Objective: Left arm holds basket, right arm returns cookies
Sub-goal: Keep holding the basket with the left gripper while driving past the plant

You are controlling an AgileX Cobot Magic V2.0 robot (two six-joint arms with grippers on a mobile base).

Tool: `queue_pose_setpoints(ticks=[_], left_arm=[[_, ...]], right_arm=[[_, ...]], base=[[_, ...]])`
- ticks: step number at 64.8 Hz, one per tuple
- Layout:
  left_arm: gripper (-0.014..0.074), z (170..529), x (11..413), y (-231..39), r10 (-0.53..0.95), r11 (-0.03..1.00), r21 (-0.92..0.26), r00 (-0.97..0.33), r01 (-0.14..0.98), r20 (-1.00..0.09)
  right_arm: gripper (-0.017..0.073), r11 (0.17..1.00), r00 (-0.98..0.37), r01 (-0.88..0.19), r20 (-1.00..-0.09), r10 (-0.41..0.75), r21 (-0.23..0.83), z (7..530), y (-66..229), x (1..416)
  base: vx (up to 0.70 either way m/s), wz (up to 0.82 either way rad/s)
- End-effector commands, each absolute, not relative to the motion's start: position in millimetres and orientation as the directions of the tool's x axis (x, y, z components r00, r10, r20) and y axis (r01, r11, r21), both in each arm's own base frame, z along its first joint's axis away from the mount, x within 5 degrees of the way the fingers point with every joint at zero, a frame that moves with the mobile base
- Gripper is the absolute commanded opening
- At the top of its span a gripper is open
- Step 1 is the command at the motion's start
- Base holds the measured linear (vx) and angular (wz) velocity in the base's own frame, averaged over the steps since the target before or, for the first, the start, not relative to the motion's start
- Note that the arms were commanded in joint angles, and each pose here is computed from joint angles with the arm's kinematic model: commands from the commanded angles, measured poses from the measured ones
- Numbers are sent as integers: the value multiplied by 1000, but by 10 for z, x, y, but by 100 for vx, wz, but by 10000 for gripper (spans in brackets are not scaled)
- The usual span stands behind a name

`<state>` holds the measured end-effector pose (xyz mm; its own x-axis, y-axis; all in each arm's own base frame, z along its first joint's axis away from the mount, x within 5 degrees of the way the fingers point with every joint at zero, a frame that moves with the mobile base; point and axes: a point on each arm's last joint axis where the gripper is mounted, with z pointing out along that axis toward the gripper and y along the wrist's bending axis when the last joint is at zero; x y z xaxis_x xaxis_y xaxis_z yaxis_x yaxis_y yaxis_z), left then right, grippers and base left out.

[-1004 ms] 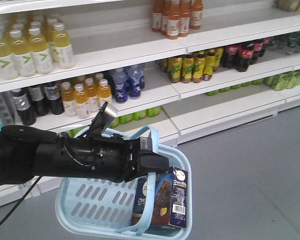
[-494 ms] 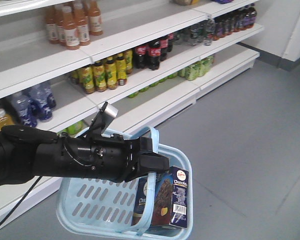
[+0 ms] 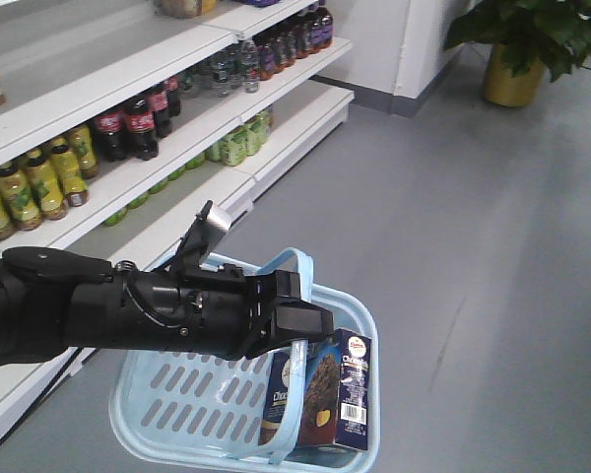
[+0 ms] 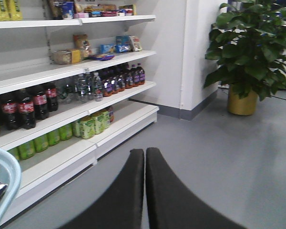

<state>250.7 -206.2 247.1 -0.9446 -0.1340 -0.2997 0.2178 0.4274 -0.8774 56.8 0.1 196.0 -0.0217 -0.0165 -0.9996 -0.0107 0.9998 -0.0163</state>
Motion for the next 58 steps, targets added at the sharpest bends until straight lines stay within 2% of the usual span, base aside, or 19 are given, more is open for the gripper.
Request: queue_pose_setpoints(ticks=[1,41,58], left_arm=[[-6,2770,2453,-2089,-149,327,-906,-932,270,-331],[-6,2770,2453,-2089,-149,327,-906,-932,270,-331],[-6,2770,2453,-2089,-149,327,-906,-932,270,-331]], right_arm=[[-8,1000,61,-18,-998,-20,-21,2024,10,559],[-8,1000,61,-18,-998,-20,-21,2024,10,559],[-8,1000,61,-18,-998,-20,-21,2024,10,559]], base=[[13,-51],[14,-53],[18,-35]])
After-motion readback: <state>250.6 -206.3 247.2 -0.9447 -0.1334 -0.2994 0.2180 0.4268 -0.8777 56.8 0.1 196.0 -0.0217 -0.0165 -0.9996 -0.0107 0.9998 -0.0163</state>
